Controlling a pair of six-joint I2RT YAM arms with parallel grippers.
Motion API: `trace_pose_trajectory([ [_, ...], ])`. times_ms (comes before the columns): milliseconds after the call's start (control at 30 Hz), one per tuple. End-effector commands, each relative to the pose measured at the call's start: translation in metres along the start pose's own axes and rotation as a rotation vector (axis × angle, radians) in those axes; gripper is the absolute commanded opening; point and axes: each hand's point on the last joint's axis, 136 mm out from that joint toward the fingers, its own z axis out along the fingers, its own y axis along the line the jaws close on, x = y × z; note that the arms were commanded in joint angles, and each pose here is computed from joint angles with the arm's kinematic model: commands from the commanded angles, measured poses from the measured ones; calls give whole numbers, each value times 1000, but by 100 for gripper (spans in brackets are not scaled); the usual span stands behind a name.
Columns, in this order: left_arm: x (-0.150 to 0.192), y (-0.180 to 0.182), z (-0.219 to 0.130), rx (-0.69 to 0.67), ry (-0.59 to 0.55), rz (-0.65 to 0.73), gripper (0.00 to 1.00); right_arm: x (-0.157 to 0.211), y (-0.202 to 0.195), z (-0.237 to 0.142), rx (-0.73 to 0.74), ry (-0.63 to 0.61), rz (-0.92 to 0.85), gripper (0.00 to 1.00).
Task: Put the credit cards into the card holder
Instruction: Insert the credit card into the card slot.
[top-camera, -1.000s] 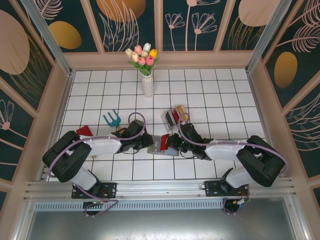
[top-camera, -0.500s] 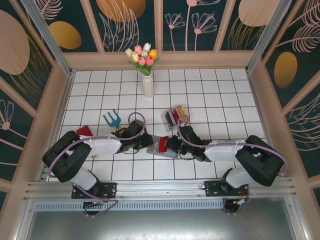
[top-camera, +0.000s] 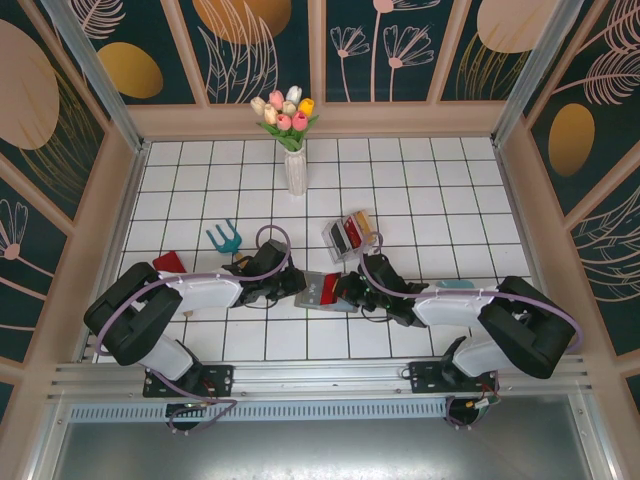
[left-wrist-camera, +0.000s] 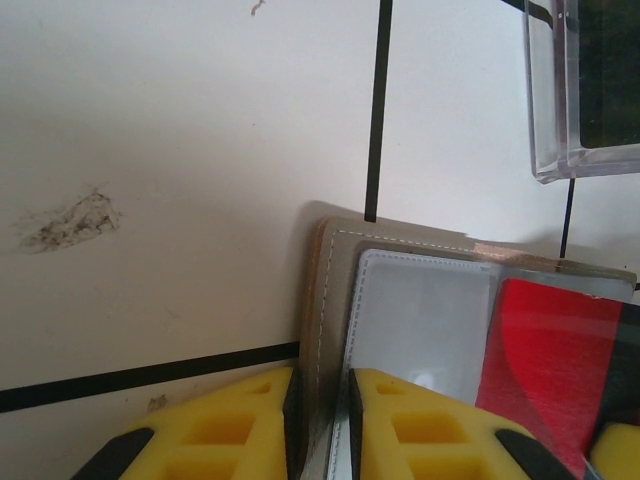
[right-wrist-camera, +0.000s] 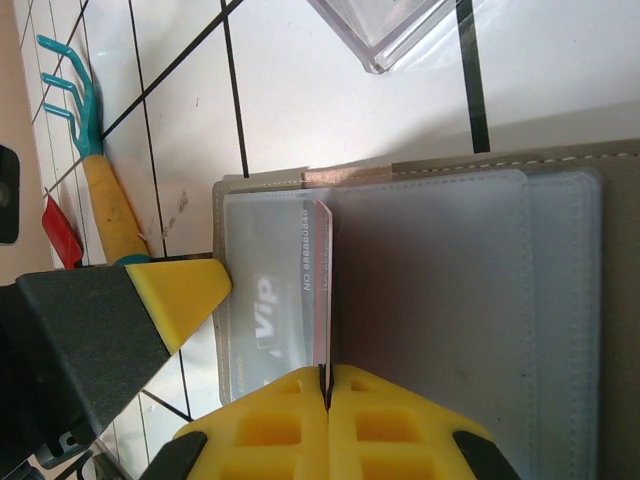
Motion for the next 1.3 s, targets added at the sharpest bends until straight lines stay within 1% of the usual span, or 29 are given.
trace_pose_trajectory([
  [0, 18, 22, 2, -72, 55, -15, 22, 8, -6, 7, 21, 34, -3, 1],
  [267, 17, 20, 3, -68, 53, -19, 22, 17, -15, 19, 25, 66, 40, 1],
  [567, 17, 20, 4, -70, 57, -18, 22, 23, -2, 27, -32, 117, 30, 1],
  [667, 17, 21, 3, -72, 55, -20, 22, 23, -2, 25, -23, 115, 26, 1],
  [800, 17, 24, 3, -80, 52, -23, 22, 26, 1, 22, -27, 144, -2, 1],
  [1033, 18, 25, 4, -85, 51, -26, 22, 32, -14, 15, 10, 160, 9, 1],
  [1267, 18, 25, 4, -84, 54, -24, 21, 37, -6, 19, -52, 197, -2, 1],
])
